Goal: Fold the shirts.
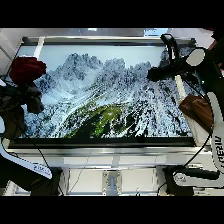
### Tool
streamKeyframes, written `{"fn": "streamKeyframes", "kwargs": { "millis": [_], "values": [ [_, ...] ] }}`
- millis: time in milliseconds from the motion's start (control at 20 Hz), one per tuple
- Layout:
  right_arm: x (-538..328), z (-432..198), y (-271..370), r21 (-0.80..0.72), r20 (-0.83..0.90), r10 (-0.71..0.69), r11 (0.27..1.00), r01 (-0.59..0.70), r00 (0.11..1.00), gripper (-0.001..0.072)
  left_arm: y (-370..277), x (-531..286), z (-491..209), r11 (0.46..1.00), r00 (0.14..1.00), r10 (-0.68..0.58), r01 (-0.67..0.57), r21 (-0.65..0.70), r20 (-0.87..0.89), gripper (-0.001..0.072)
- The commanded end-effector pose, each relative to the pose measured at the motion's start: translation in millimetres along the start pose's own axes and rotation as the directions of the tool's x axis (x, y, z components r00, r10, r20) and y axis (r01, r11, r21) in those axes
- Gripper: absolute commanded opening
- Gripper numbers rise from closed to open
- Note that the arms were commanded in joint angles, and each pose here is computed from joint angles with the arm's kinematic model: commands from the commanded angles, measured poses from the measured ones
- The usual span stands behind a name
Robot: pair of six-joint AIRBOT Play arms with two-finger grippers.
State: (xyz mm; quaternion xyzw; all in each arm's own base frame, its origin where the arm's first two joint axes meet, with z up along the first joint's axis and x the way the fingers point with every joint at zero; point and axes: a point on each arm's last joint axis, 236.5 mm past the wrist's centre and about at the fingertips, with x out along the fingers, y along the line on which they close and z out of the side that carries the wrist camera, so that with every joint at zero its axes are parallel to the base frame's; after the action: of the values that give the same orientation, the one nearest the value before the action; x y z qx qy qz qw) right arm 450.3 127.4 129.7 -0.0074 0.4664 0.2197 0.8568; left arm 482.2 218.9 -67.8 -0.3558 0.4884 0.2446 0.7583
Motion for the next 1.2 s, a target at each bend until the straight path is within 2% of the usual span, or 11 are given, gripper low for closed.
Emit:
{"fn": "streamKeyframes", "kwargs": {
  "millis": [0, 50, 100, 250, 550, 600, 750, 1000, 1050, 1100, 1150],
  "values": [
    [0.0, 0.5, -0.9, -0.003, 0.002, -0.005, 1.000, 0.005, 1.000, 0.0232, -48.1, -21.6, -20.7, 0.974, 0.980, -0.165, 0.180, 0.140, -0.114, 0.0011],
    [0.0, -0.5, -4.9, -0.009, -0.002, -0.022, 1.000, 0.022, 1.000, 0.0198, -70.7, -33.6, -35.1, 0.945, 0.956, -0.235, 0.266, 0.188, -0.173, 0.0011],
    [-0.1, -3.4, -6.8, -0.013, -0.014, -0.030, 0.999, 0.030, 0.999, 0.0026, -93.3, -46.3, -54.4, 0.905, 0.920, -0.304, 0.360, 0.227, -0.247, 0.0011],
    [-1.3, -18.4, -12.0, -0.026, -0.077, -0.052, 0.998, 0.050, 0.996, 0.0038, -152.6, -85.0, -132.6, 0.768, 0.749, -0.424, 0.595, 0.237, -0.509, 0.0011],
    [-10.9, -51.0, -46.9, -0.089, -0.215, -0.199, 0.979, 0.184, 0.956, 0.0045, -240.1, -111.2, -301.6, 0.540, 0.600, -0.251, 0.738, 0.405, -0.759, 0.0011],
    [-13.6, -54.1, -55.6, -0.103, -0.228, -0.235, 0.971, 0.217, 0.945, 0.0054, -254.6, -112.3, -329.8, 0.500, 0.601, -0.227, 0.747, 0.438, -0.767, 0.0011],
    [-22.3, -58.1, -80.4, -0.153, -0.245, -0.337, 0.939, 0.307, 0.909, 0.0354, -283.7, -113.8, -415.9, 0.356, 0.634, -0.141, 0.749, 0.559, -0.760, 0.0010],
    [-30.9, -56.3, -101.8, -0.245, -0.237, -0.428, 0.895, 0.373, 0.872, 0.0354, -265.8, -105.2, -504.0, 0.074, 0.773, 0.075, 0.625, 0.777, -0.630, 0.0027],
    [-28.6, -52.4, -99.1, -0.240, -0.221, -0.417, 0.900, 0.365, 0.882, 0.0353, -265.0, -101.8, -503.0, 0.043, 0.805, 0.086, 0.586, 0.809, -0.587, 0.0208],
    [-23.3, -46.4, -90.8, -0.224, -0.195, -0.381, 0.914, 0.337, 0.904, 0.0353, -271.4, -99.7, -493.4, 0.024, 0.841, 0.071, 0.537, 0.843, -0.537, 0.0566],
    [-17.4, -37.9, -80.1, -0.203, -0.159, -0.336, 0.931, 0.302, 0.928, 0.0354, -282.0, -102.9, -481.1, 0.033, 0.865, 0.043, 0.499, 0.866, -0.500, 0.0720]
  ]
}}
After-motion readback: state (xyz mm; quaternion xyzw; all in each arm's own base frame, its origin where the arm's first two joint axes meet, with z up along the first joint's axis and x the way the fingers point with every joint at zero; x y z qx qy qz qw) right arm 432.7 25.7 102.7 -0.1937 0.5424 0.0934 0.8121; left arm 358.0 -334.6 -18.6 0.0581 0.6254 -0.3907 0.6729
